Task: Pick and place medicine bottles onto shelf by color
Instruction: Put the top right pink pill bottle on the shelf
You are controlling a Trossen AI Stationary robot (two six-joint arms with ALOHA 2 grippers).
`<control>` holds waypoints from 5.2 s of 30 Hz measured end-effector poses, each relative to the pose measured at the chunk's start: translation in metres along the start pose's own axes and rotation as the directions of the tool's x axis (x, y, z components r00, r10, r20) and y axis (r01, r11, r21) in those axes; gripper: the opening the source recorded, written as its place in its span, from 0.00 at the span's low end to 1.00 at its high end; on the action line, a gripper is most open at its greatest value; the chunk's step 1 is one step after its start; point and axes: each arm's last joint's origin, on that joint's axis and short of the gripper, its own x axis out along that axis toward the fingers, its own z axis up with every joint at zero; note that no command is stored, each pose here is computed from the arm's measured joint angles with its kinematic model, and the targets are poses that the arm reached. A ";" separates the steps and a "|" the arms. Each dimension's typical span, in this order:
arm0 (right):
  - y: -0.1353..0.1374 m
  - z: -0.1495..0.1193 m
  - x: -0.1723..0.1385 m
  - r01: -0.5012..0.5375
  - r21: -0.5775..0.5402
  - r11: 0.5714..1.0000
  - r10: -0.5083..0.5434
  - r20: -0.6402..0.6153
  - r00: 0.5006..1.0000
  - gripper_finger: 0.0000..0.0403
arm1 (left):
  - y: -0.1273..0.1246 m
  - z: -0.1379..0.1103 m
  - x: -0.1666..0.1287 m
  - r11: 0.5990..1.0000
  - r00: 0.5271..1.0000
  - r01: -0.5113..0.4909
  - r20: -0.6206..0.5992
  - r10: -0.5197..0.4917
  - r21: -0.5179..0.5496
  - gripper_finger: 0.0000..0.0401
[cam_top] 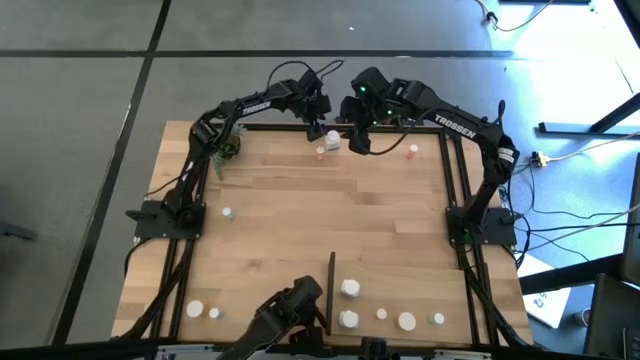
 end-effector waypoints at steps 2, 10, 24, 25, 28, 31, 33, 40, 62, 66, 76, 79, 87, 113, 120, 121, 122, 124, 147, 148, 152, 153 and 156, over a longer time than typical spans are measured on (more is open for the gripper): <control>0.000 0.000 0.000 0.001 0.000 1.000 -0.001 0.003 1.000 0.57 | -0.003 0.001 0.002 1.000 1.000 0.005 -0.002 -0.005 0.005 0.73; 0.000 0.000 0.000 0.002 -0.001 1.000 -0.002 0.004 1.000 0.57 | -0.010 0.003 0.005 1.000 1.000 0.021 -0.013 -0.020 0.019 0.73; 0.000 0.000 0.000 0.003 -0.036 0.999 -0.003 0.002 1.000 0.57 | 0.014 -0.010 -0.025 0.998 0.999 0.007 -0.040 -0.010 -0.066 0.73; 0.000 0.000 0.000 0.002 -0.039 0.999 -0.002 0.002 1.000 0.57 | 0.015 -0.011 -0.031 0.997 0.999 0.012 -0.039 -0.015 -0.074 0.73; 0.000 -0.002 0.000 -0.005 -0.081 0.997 0.004 -0.016 1.000 0.57 | 0.016 -0.010 -0.048 0.997 0.999 0.035 -0.029 -0.037 -0.068 0.73; 0.001 -0.004 0.000 -0.017 -0.118 0.993 0.012 -0.038 0.999 0.57 | 0.009 -0.009 -0.071 0.994 0.994 0.110 -0.021 -0.110 -0.005 0.73; 0.001 -0.005 0.000 -0.021 -0.128 0.992 0.015 -0.046 0.999 0.57 | 0.002 -0.008 -0.085 0.986 0.988 0.155 -0.020 -0.154 0.065 0.73; -0.004 -0.009 -0.001 -0.023 -0.115 0.993 0.015 -0.068 0.998 0.57 | -0.028 -0.007 -0.141 0.951 0.964 0.264 -0.063 -0.257 0.159 0.73; 0.003 -0.030 -0.033 -0.270 -0.192 0.943 0.248 -0.132 0.960 0.57 | -0.114 -0.027 -0.230 0.946 0.947 0.322 -0.003 -0.322 0.022 0.73; 0.006 -0.029 -0.049 -0.248 -0.245 0.937 0.230 -0.100 0.968 0.57 | -0.135 -0.038 -0.230 0.970 0.969 0.243 0.048 -0.243 0.010 0.73; 0.005 -0.026 -0.049 -0.224 -0.265 0.938 0.215 -0.064 0.975 0.57 | -0.157 -0.039 -0.227 0.997 0.988 0.063 0.140 -0.067 0.035 0.73; 0.004 -0.024 -0.048 -0.216 -0.272 0.938 0.212 -0.045 0.976 0.57 | -0.156 -0.038 -0.227 0.999 0.989 0.033 0.140 -0.037 0.033 0.73; 0.005 -0.019 -0.047 -0.199 -0.279 0.939 0.206 -0.007 0.979 0.57 | -0.154 -0.039 -0.227 0.999 0.992 -0.022 0.124 0.018 0.028 0.73; -0.012 -0.010 0.008 -0.100 -0.209 0.973 0.097 -0.024 0.995 0.57 | -0.153 -0.039 -0.226 0.999 0.993 -0.047 0.113 0.044 0.025 0.73; -0.015 -0.008 0.017 -0.093 -0.266 0.959 0.095 -0.005 0.995 0.57 | -0.153 -0.039 -0.226 0.999 0.993 -0.047 0.114 0.043 0.025 0.73; -0.016 -0.008 0.018 -0.093 -0.266 0.960 0.095 -0.005 0.995 0.57 | -0.153 -0.039 -0.226 0.999 0.993 -0.046 0.114 0.043 0.025 0.73; -0.017 -0.009 0.021 -0.095 -0.263 0.960 0.096 -0.008 0.995 0.57 | -0.153 -0.039 -0.226 0.999 0.993 -0.046 0.113 0.043 0.025 0.73; -0.021 -0.009 0.025 -0.110 -0.257 0.960 0.115 0.004 0.993 0.57 | -0.153 -0.039 -0.226 0.999 0.993 -0.046 0.114 0.043 0.025 0.73; -0.033 -0.016 0.036 -0.145 -0.222 0.964 0.148 -0.003 0.989 0.99 | -0.153 -0.039 -0.226 0.999 0.993 -0.046 0.114 0.043 0.025 0.73; -0.033 -0.016 0.036 -0.144 -0.222 0.964 0.147 -0.003 0.989 0.99 | -0.153 -0.039 -0.226 0.999 0.993 -0.046 0.113 0.043 0.025 0.73; -0.033 -0.016 0.037 -0.119 -0.223 0.968 0.117 -0.020 0.993 0.99 | -0.153 -0.039 -0.226 0.999 0.993 -0.046 0.113 0.043 0.025 0.73; -0.032 -0.016 0.038 -0.105 -0.225 0.969 0.101 -0.029 0.994 0.99 | -0.153 -0.039 -0.226 0.999 0.993 -0.046 0.114 0.043 0.025 0.73; -0.029 -0.020 0.045 -0.089 -0.230 0.969 0.078 -0.056 0.995 0.99 | -0.153 -0.039 -0.226 0.999 0.993 -0.046 0.113 0.043 0.025 0.73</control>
